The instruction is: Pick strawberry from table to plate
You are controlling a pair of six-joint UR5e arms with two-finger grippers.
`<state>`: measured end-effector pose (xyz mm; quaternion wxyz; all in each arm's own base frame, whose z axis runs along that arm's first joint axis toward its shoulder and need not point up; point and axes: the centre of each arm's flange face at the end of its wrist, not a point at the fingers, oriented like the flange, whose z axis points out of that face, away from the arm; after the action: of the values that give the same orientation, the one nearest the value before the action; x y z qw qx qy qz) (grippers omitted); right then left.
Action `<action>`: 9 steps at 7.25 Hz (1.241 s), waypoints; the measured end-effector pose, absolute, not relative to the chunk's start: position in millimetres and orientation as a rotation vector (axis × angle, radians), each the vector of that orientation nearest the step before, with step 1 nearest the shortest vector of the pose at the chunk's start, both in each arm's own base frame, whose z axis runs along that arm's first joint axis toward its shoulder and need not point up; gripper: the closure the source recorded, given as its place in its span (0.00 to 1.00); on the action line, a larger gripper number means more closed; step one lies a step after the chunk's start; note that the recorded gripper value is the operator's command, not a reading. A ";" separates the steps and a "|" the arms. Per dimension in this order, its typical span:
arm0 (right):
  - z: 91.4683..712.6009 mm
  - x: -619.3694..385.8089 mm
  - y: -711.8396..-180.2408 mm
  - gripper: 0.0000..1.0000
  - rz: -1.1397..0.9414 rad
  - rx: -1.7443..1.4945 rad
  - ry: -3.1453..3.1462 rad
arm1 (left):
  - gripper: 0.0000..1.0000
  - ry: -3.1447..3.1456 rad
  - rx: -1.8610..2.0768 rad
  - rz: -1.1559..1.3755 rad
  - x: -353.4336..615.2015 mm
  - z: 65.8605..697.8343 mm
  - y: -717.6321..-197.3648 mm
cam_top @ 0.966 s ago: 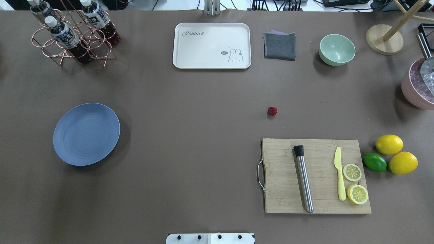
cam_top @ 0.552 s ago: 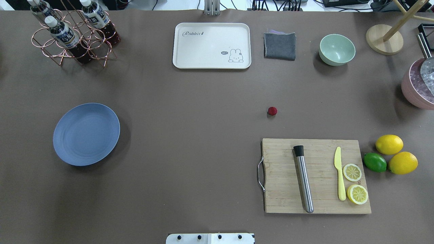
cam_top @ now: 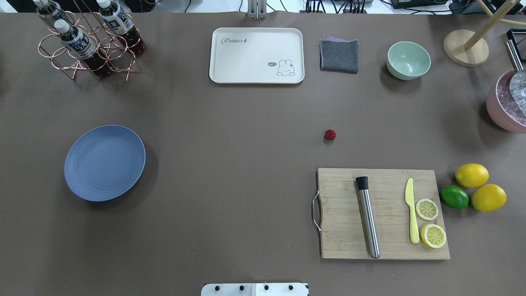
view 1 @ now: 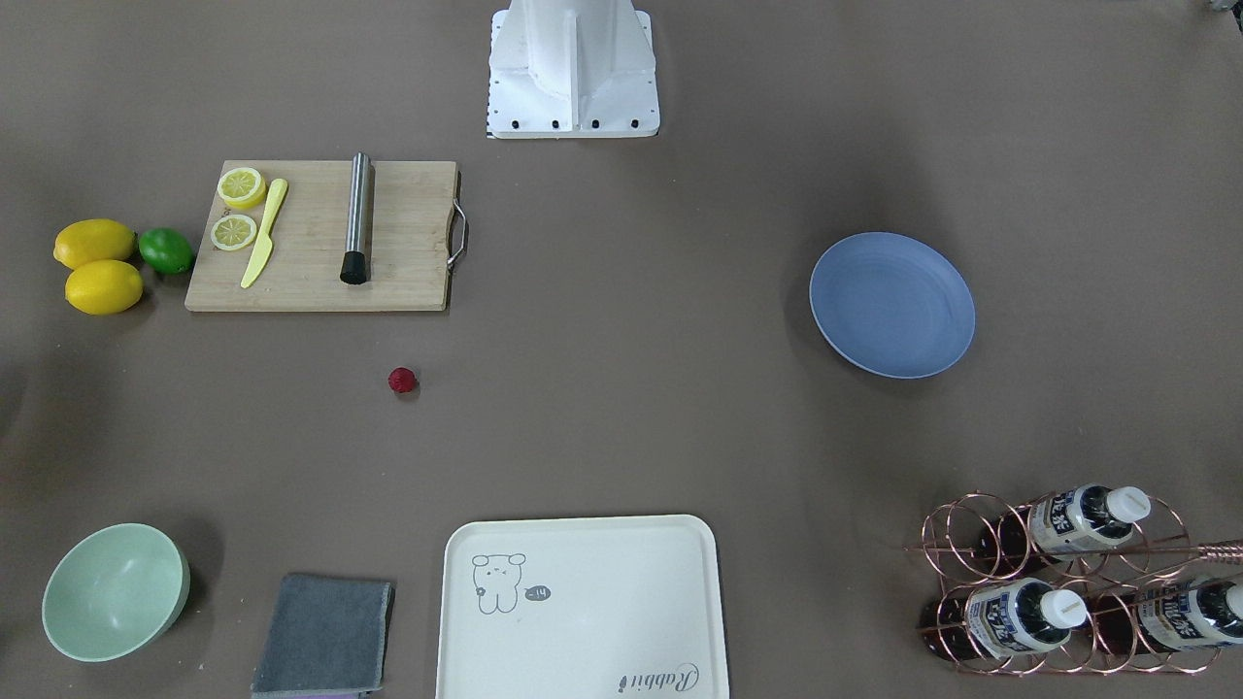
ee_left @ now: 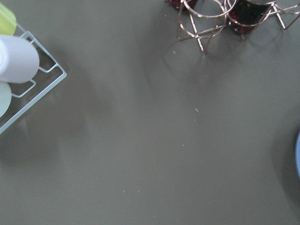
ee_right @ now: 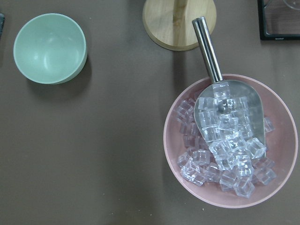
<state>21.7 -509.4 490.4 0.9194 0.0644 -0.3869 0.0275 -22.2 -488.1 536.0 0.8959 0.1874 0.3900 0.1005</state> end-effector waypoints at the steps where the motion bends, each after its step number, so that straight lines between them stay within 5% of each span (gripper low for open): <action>1: 477.2 10.4 -511.1 0.00 0.032 0.146 -0.803 | 0.02 0.829 0.399 0.238 -1.2 527.4 -495.9; 7: 402.2 -150.5 -518.5 0.00 0.086 0.172 -0.910 | 0.03 1.061 0.358 0.035 163.4 525.4 -475.7; 9: 398.5 -181.2 -510.9 0.00 0.090 0.168 -0.916 | 0.19 1.068 0.365 0.022 207.5 555.3 -463.6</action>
<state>-181.2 -510.9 398.5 0.8926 0.0811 -0.4413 0.0434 207.5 -463.6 555.3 0.8449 0.1728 0.5062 0.0104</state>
